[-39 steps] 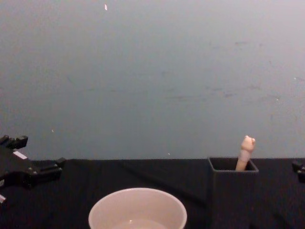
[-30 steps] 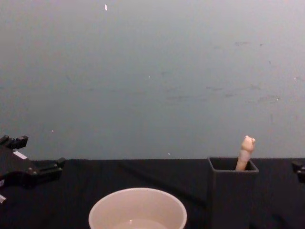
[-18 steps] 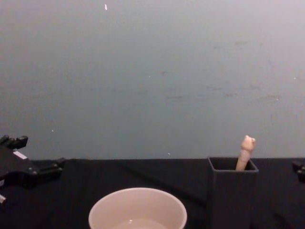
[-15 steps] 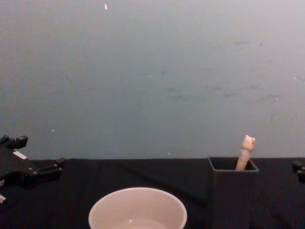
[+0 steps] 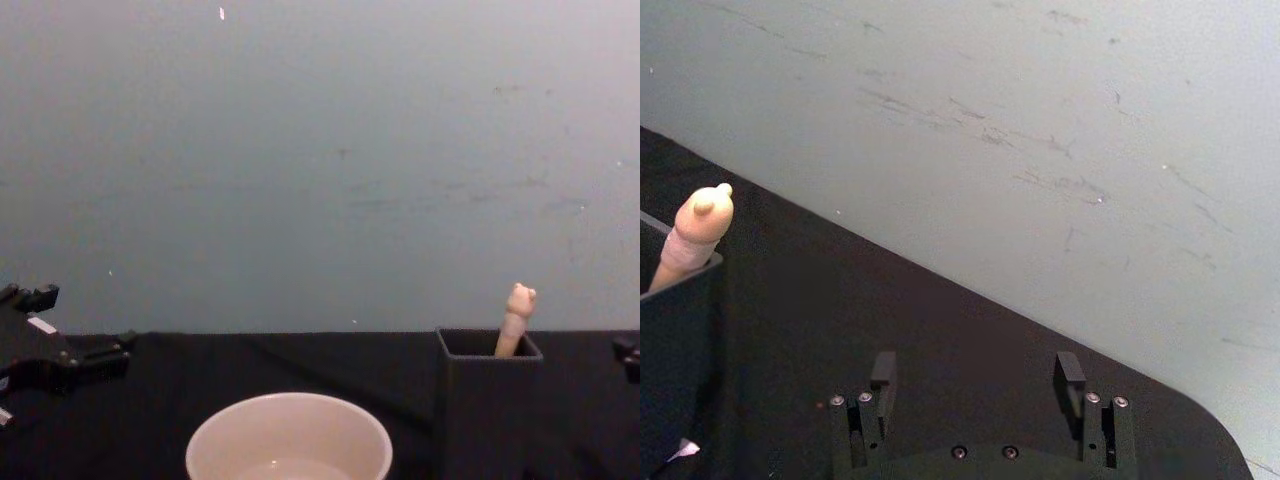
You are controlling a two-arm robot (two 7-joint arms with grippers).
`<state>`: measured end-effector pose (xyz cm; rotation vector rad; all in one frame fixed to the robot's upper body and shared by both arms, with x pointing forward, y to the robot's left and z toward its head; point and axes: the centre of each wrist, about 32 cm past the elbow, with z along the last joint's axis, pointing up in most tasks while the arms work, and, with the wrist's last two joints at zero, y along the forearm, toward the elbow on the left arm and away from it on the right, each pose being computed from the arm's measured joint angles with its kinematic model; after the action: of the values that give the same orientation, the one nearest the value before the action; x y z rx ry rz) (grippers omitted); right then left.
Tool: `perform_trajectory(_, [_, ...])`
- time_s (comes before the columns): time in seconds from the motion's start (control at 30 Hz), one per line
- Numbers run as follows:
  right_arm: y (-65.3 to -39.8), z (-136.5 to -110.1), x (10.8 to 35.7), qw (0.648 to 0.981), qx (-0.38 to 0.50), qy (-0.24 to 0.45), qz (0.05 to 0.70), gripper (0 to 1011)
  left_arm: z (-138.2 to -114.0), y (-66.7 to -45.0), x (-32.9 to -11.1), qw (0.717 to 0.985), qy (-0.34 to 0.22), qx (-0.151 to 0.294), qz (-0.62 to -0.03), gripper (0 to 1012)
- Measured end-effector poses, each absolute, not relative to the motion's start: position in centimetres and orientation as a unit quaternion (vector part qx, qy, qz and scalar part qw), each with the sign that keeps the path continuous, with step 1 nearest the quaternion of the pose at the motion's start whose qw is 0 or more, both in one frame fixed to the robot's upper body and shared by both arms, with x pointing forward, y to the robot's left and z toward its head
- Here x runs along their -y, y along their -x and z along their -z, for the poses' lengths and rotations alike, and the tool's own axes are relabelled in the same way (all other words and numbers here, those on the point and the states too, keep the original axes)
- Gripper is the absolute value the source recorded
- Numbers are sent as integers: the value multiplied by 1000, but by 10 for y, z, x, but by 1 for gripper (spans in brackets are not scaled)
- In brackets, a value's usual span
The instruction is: Pick up the stirring spoon with one hand, stir inside the cup, then place it back in its original position.
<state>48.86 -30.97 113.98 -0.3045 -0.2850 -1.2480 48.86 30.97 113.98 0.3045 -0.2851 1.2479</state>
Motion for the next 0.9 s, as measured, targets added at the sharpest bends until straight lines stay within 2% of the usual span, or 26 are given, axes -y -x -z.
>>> perform_trajectory(0.47, [-488, -1142, 310, 795, 129, 135, 577, 1000, -1140, -489, -310, 791, -141, 132, -580, 1001])
perform_trajectory(0.9, [-465, -1161, 302, 852, 44, 71, 517, 1002, -1140, -489, -310, 791, -141, 132, -580, 1001])
